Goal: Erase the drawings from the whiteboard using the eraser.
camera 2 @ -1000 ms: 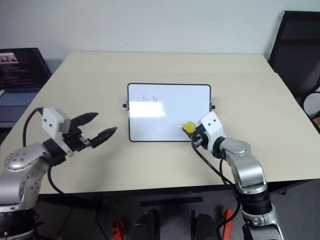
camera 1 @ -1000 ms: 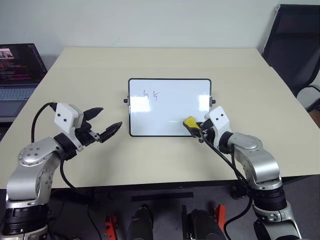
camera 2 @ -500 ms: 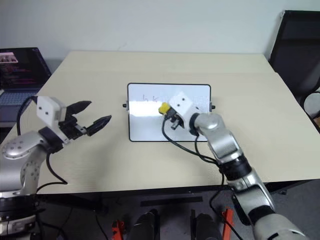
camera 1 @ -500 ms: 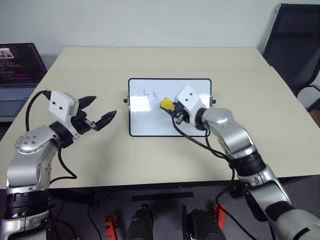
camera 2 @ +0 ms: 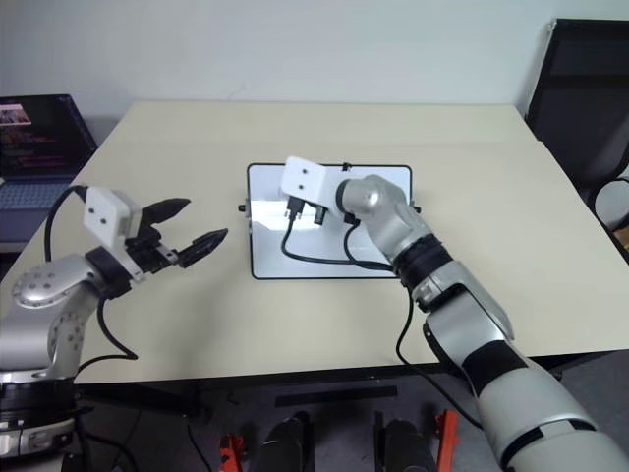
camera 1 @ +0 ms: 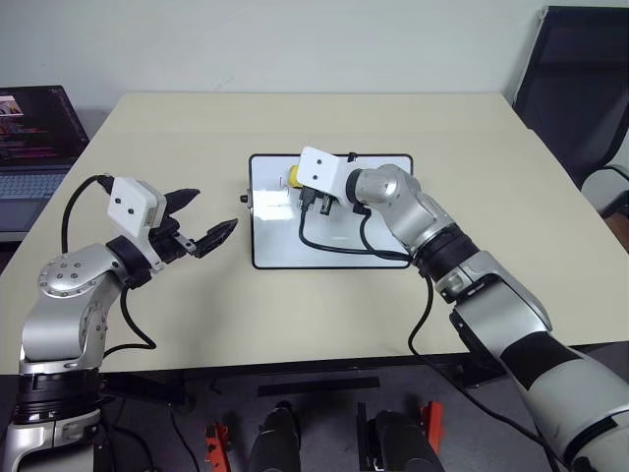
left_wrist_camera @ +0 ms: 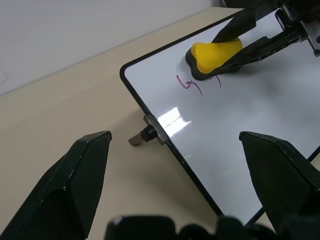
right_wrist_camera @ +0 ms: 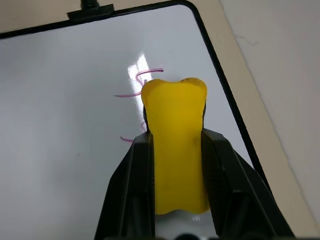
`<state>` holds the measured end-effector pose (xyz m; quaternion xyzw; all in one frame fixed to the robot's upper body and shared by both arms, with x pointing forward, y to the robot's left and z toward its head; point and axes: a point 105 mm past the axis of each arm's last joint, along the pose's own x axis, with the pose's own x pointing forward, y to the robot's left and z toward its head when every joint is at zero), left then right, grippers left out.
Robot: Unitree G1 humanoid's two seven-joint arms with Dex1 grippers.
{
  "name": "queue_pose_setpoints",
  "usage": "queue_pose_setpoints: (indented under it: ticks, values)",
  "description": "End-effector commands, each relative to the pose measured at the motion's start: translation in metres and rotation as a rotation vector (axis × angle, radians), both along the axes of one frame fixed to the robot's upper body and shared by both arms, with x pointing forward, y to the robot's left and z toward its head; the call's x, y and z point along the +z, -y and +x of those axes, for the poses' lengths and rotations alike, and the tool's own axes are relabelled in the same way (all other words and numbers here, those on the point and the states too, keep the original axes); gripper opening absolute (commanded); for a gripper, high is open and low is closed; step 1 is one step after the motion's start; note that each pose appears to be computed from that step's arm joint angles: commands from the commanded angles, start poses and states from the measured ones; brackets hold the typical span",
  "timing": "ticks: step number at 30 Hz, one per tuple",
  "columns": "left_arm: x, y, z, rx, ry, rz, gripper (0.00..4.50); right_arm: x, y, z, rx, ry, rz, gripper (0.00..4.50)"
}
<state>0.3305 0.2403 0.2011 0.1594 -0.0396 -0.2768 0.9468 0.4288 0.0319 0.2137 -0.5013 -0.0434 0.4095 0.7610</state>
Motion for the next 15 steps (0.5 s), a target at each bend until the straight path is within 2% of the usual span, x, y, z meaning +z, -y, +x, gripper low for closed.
queue_pose_setpoints:
  ticks: [1, 6, 12, 15]
  values:
    - [0.012, 0.003, -0.003, -0.011, 0.054, 0.024, 4.5, -0.005, 0.003, 0.002, 0.016, -0.001, -0.091, 0.97]
    - [0.011, 0.004, -0.003, -0.017, 0.055, 0.024, 4.5, 0.024, 0.005, 0.015, -0.054, 0.151, -0.035, 0.97]
    - [0.011, 0.005, -0.002, -0.021, 0.053, 0.023, 4.5, -0.025, 0.013, 0.002, 0.042, -0.048, -0.196, 0.97]
    - [0.01, 0.006, -0.002, -0.025, 0.052, 0.023, 4.5, -0.016, 0.011, 0.003, 0.039, -0.011, -0.174, 0.97]
